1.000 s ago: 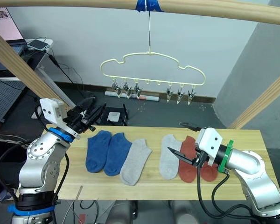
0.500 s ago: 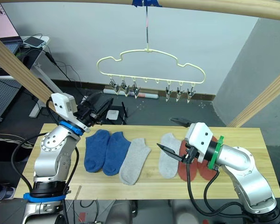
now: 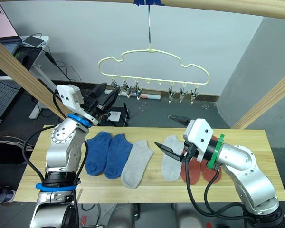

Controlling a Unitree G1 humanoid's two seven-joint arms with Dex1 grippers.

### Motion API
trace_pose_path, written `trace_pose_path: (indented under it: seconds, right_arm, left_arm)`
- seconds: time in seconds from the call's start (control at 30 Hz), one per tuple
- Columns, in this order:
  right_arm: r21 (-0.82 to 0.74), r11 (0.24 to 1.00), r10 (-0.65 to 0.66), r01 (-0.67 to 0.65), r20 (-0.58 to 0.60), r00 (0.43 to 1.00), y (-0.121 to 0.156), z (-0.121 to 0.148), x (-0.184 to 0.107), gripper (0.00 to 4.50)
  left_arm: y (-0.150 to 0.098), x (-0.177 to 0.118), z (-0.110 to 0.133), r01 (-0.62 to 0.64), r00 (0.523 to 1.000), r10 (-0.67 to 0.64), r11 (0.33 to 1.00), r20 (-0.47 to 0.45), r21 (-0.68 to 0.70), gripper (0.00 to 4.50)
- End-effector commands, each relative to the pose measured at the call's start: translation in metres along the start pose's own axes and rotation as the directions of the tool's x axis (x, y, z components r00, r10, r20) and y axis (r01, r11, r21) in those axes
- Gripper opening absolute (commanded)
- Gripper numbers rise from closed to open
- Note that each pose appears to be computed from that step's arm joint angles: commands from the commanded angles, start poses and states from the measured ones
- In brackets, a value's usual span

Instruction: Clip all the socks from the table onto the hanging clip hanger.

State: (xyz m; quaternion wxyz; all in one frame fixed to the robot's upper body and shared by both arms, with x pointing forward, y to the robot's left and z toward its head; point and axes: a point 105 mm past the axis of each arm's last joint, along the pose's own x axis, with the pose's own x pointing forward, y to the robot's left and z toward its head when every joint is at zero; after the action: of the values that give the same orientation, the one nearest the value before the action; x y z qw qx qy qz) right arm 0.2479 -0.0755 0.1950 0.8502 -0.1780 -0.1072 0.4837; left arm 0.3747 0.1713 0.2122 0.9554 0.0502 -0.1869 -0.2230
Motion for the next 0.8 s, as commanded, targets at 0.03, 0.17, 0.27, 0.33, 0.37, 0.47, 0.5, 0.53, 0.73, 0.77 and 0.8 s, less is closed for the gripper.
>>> trace_pose_path:
  seconds: [0.03, 0.17, 0.27, 0.33, 0.37, 0.47, 0.5, 0.53, 0.73, 0.77, 0.8]
  right_arm:
    - [-0.036, 0.999, 0.009, -0.007, 0.054, 0.999, 0.004, 0.016, 0.0, 4.5]
    - [-0.034, 0.999, 0.008, -0.006, 0.057, 0.998, 0.004, 0.016, 0.001, 4.5]
    - [-0.032, 0.999, 0.007, -0.006, 0.057, 0.998, 0.003, 0.016, 0.002, 4.5]
    - [-0.032, 0.999, 0.007, -0.005, 0.058, 0.998, 0.003, 0.016, 0.002, 4.5]
    - [-0.033, 0.999, 0.006, -0.004, 0.058, 0.998, 0.002, 0.016, 0.001, 4.5]
    - [-0.036, 0.999, 0.004, -0.002, 0.059, 0.998, 0.002, 0.016, 0.001, 4.5]
    - [-0.037, 0.999, 0.004, -0.001, 0.059, 0.998, 0.002, 0.016, 0.001, 4.5]
    - [-0.039, 0.999, 0.003, -0.001, 0.059, 0.998, 0.003, 0.016, 0.001, 4.5]
    - [-0.042, 0.999, 0.003, -0.001, 0.051, 0.999, 0.003, 0.014, -0.001, 4.5]
    - [-0.043, 0.999, 0.003, 0.0, 0.051, 0.999, 0.003, 0.014, -0.001, 4.5]
    - [-0.043, 0.999, 0.001, 0.001, 0.051, 0.999, 0.003, 0.014, 0.0, 4.5]
  left_arm:
    - [-0.001, 0.007, 0.016, 0.027, 0.998, -0.027, 1.0, 0.058, 0.013, 2.36]
    - [-0.003, 0.009, 0.017, 0.039, 0.997, -0.04, 0.999, 0.063, 0.013, 2.36]
    - [-0.001, 0.01, 0.018, 0.029, 0.997, -0.03, 0.999, 0.065, 0.014, 2.36]
    - [-0.001, 0.009, 0.018, 0.026, 0.998, -0.027, 0.999, 0.065, 0.018, 2.36]
    - [-0.001, 0.008, 0.018, 0.027, 0.998, -0.028, 0.999, 0.065, 0.02, 2.36]
    - [-0.002, 0.007, 0.02, 0.024, 0.997, -0.026, 0.999, 0.074, 0.033, 2.36]
    - [-0.002, 0.006, 0.021, 0.021, 0.997, -0.024, 0.999, 0.079, 0.038, 2.36]
    - [-0.002, 0.005, 0.023, 0.016, 0.996, -0.021, 0.999, 0.089, 0.049, 2.36]
    - [-0.004, -0.009, 0.019, -0.008, 0.997, 0.004, 0.999, 0.072, 0.053, 2.36]
    - [-0.005, -0.01, 0.018, -0.009, 0.998, 0.005, 0.999, 0.067, 0.053, 2.36]
    - [-0.006, -0.011, 0.016, -0.008, 0.998, 0.005, 0.998, 0.06, 0.059, 2.36]
